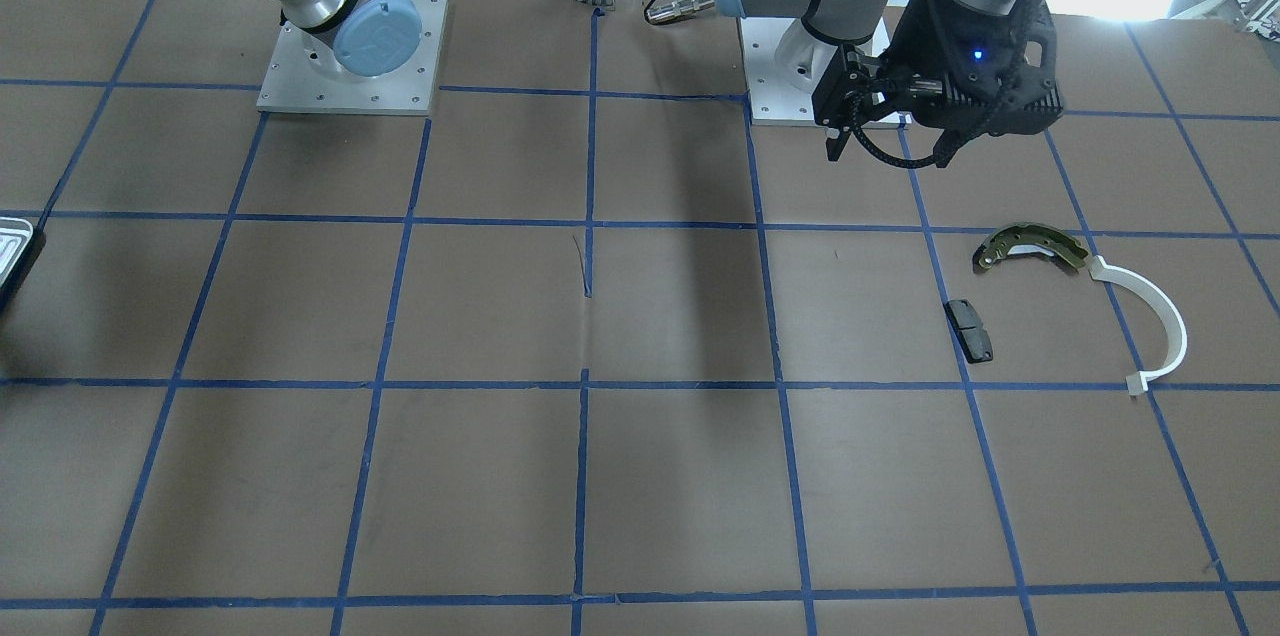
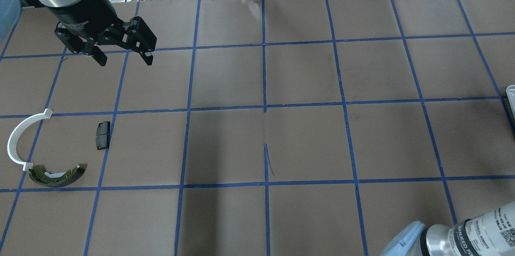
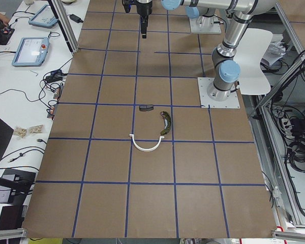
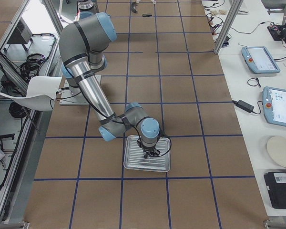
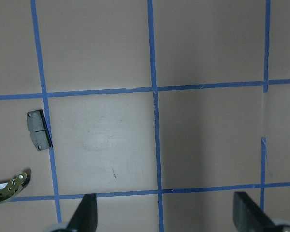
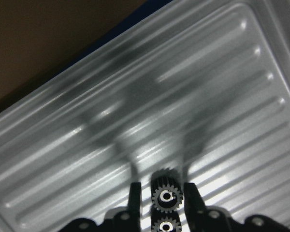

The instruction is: Place bearing gear from tray to pile

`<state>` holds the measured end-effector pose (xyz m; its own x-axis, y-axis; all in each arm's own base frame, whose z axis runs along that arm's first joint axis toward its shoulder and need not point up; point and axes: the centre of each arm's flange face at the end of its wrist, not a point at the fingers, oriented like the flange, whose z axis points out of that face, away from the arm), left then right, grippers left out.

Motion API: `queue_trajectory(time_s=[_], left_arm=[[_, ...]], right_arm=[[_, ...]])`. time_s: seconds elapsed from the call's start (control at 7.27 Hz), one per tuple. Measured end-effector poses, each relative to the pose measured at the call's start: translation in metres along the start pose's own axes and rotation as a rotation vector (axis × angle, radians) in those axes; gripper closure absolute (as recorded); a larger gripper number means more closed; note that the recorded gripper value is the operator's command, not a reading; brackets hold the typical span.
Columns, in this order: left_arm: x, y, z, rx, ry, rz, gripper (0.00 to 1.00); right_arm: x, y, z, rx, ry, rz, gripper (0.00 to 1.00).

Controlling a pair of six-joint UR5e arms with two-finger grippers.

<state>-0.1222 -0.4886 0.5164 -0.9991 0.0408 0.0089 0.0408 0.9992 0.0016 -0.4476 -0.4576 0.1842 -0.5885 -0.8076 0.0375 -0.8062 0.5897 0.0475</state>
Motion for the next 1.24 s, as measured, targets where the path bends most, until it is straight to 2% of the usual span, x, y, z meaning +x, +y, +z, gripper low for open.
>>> queue_trajectory(time_s=[0.41, 0.69, 0.83, 0.96, 1.24], left_arm=[[0.0, 0.0, 0.0, 0.0, 0.0, 0.0, 0.0], [0.0, 0.0, 0.0, 0.0, 0.0, 0.0, 0.0], [0.0, 0.0, 0.0, -0.001, 0.0, 0.0, 0.0], [0.0, 0.0, 0.0, 0.0, 0.0, 0.0, 0.0], [0.0, 0.0, 0.0, 0.0, 0.0, 0.002, 0.0]], right_arm=[[0.0, 0.002, -0.004, -0.016, -0.001, 0.001, 0.84], [-0.002, -0.003, -0.041, -0.055, 0.026, 0.07, 0.84], [-0.009, -0.019, -0.07, -0.048, 0.031, 0.148, 0.83], [-0.02, -0.05, -0.098, -0.023, 0.002, 0.254, 0.83], [-0.055, -0.148, -0.148, -0.003, -0.076, 0.444, 0.83]])
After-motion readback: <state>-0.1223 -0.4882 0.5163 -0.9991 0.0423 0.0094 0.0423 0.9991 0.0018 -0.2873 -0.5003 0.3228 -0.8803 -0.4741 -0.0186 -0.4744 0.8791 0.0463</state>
